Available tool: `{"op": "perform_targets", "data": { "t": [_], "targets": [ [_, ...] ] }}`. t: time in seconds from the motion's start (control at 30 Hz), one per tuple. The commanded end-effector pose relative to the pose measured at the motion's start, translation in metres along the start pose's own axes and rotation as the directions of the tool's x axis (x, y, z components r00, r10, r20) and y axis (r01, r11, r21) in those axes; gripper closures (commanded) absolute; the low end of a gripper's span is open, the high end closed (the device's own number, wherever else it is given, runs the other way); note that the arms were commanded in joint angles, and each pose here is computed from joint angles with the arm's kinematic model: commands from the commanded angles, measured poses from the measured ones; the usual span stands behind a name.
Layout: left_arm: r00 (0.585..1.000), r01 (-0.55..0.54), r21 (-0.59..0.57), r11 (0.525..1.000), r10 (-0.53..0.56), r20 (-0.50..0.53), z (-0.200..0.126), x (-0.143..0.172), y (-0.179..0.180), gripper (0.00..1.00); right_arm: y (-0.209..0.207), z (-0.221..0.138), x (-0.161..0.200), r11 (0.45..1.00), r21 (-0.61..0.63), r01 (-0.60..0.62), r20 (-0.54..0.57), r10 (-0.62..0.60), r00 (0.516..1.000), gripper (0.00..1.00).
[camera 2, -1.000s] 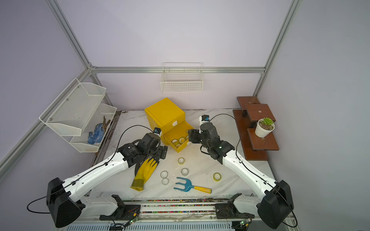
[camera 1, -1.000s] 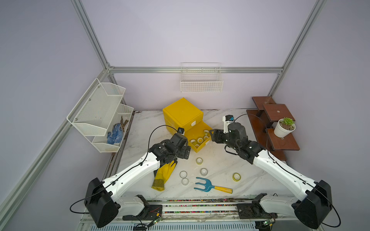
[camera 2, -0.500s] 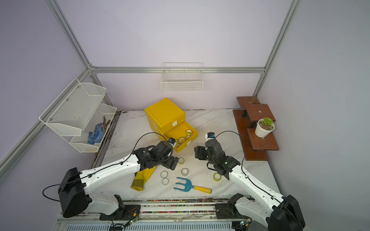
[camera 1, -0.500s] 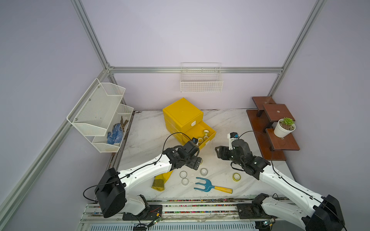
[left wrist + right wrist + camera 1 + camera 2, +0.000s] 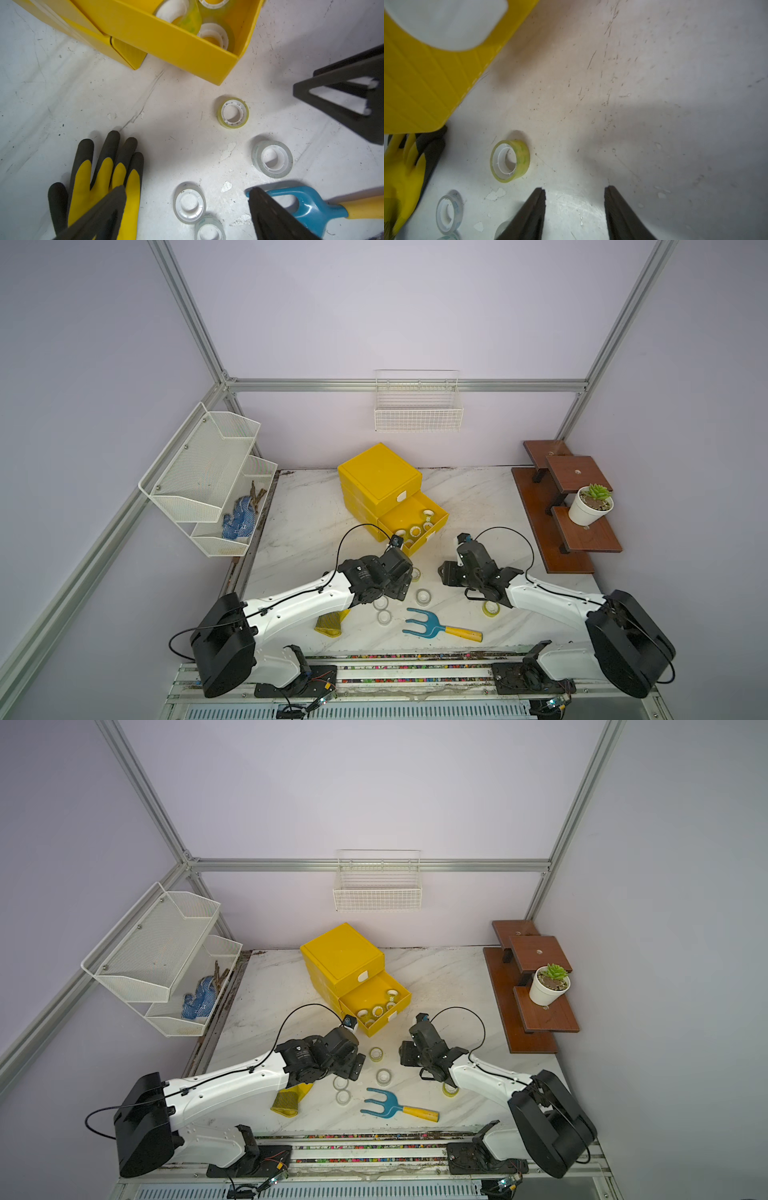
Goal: Place the transparent tape into the drawer according to color
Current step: Adjust the tape at the center of the board.
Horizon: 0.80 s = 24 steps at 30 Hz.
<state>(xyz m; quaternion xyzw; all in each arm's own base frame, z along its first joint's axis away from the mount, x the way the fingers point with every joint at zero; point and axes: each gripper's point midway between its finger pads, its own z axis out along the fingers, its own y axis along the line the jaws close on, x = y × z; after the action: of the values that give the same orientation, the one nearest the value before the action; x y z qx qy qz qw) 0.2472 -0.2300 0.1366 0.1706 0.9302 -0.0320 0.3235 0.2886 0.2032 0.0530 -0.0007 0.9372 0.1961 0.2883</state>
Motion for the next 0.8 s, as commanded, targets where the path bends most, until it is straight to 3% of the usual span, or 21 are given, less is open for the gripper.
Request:
{"op": "perform_targets", "data": {
  "t": [0.0, 0.33, 0.6, 0.77],
  "targets": [
    [0.999, 0.051, -0.056, 0.997, -0.050, 0.019, -0.005, 0.003, 0.015, 0.04, 0.021, 0.005, -0.030, 0.999, -0.030, 0.029, 0.112, -0.026, 0.993, 0.55],
    [0.996, 0.088, -0.114, 0.990, -0.084, 0.038, -0.009, 0.009, 0.031, 0.03, 0.035, 0.045, -0.011, 0.995, -0.026, 0.095, 0.052, -0.093, 0.994, 0.88],
    [0.996, 0.092, -0.119, 0.989, -0.091, 0.021, -0.005, 0.014, 0.035, 0.03, 0.064, 0.053, 0.003, 0.979, -0.145, 0.141, 0.013, -0.141, 0.990, 0.91],
    [0.995, 0.098, -0.100, 0.990, -0.097, 0.011, 0.001, 0.015, 0.034, 0.03, 0.099, 0.041, 0.021, 0.926, -0.338, 0.168, -0.033, -0.191, 0.981, 0.91]
  ]
}}
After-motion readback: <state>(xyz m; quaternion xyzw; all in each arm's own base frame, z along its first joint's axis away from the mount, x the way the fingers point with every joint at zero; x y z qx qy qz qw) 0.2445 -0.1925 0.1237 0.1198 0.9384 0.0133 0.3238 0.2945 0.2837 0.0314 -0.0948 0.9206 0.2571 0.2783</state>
